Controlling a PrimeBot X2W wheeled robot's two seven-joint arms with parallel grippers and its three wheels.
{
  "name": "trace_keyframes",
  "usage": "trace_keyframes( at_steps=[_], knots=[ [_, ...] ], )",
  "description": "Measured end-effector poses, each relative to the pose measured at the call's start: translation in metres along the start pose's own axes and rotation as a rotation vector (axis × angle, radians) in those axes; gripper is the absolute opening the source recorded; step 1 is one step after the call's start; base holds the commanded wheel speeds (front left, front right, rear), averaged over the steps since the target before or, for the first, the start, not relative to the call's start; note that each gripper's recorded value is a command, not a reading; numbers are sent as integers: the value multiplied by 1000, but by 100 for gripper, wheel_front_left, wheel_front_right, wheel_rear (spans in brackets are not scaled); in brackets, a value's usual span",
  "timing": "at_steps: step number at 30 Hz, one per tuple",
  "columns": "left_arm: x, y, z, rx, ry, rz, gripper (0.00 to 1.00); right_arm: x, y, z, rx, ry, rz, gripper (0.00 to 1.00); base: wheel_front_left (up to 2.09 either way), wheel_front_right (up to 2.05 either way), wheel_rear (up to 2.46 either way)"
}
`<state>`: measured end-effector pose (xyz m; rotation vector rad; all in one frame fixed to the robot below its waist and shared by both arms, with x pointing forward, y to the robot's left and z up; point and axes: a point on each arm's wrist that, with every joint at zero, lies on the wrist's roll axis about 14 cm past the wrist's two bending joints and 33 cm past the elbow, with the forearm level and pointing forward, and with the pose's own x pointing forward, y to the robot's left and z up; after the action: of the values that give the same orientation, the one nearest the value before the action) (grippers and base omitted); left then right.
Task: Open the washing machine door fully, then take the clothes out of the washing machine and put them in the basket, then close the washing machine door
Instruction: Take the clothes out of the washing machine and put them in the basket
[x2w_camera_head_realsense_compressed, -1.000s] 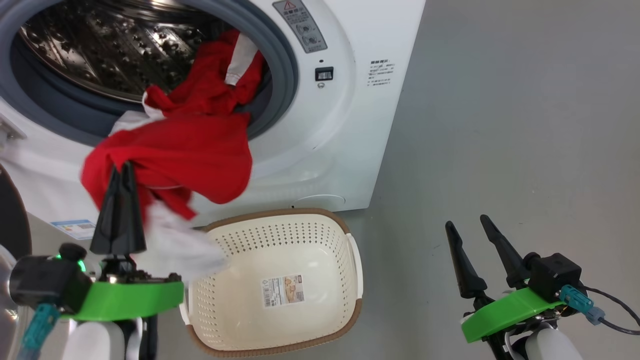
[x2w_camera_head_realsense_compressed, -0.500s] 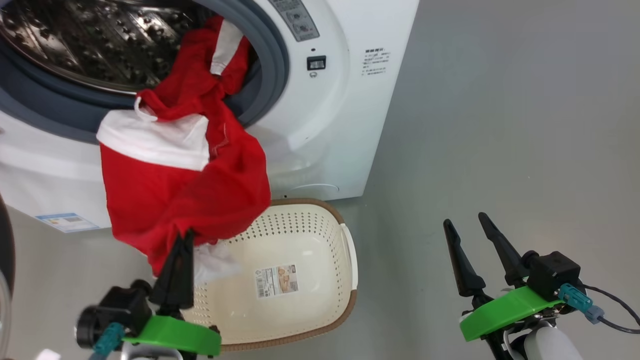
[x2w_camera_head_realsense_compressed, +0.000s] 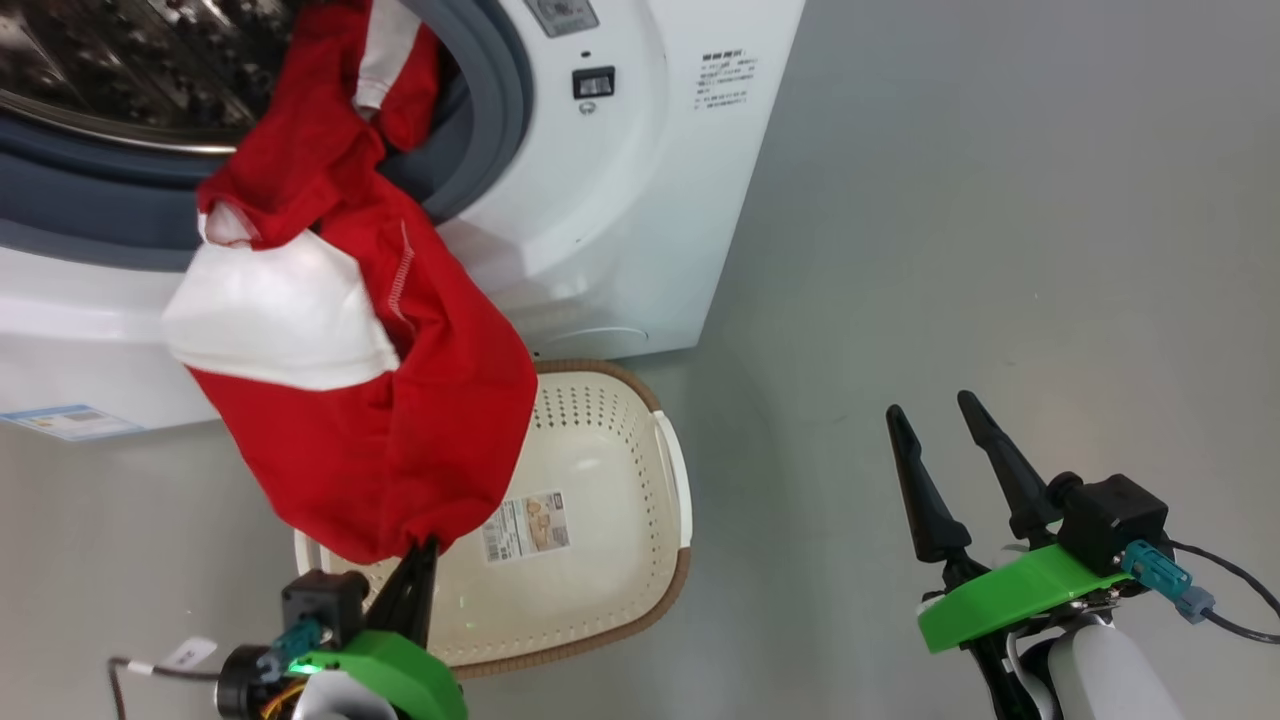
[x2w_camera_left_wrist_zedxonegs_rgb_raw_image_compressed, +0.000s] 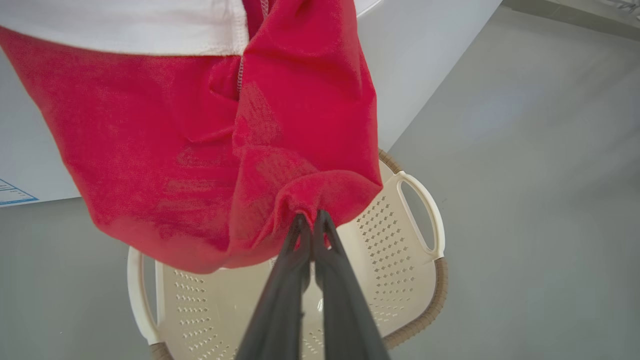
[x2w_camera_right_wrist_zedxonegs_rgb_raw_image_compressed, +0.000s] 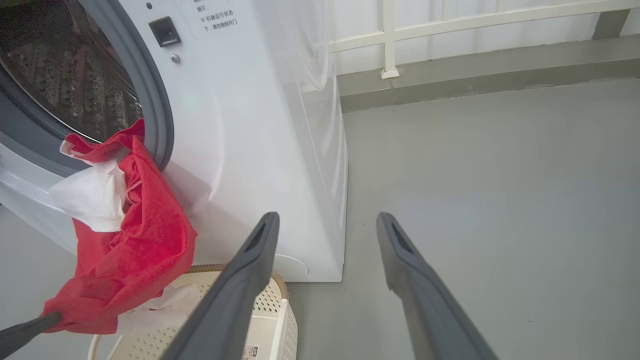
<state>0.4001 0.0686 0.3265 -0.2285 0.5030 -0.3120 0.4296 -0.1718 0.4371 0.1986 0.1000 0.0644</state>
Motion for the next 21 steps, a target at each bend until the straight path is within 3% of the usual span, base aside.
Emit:
trace_keyframes(
  at_steps=[9, 21],
  knots=[
    [24, -11, -30, 30, 128, -65, 0, 13, -6, -4, -4, 3, -9, 100, 0, 0, 0],
    [16, -25, -99, 24, 372, -131, 0, 18, -16, -15, 2, 30, -33, 100, 0, 0, 0]
  ],
)
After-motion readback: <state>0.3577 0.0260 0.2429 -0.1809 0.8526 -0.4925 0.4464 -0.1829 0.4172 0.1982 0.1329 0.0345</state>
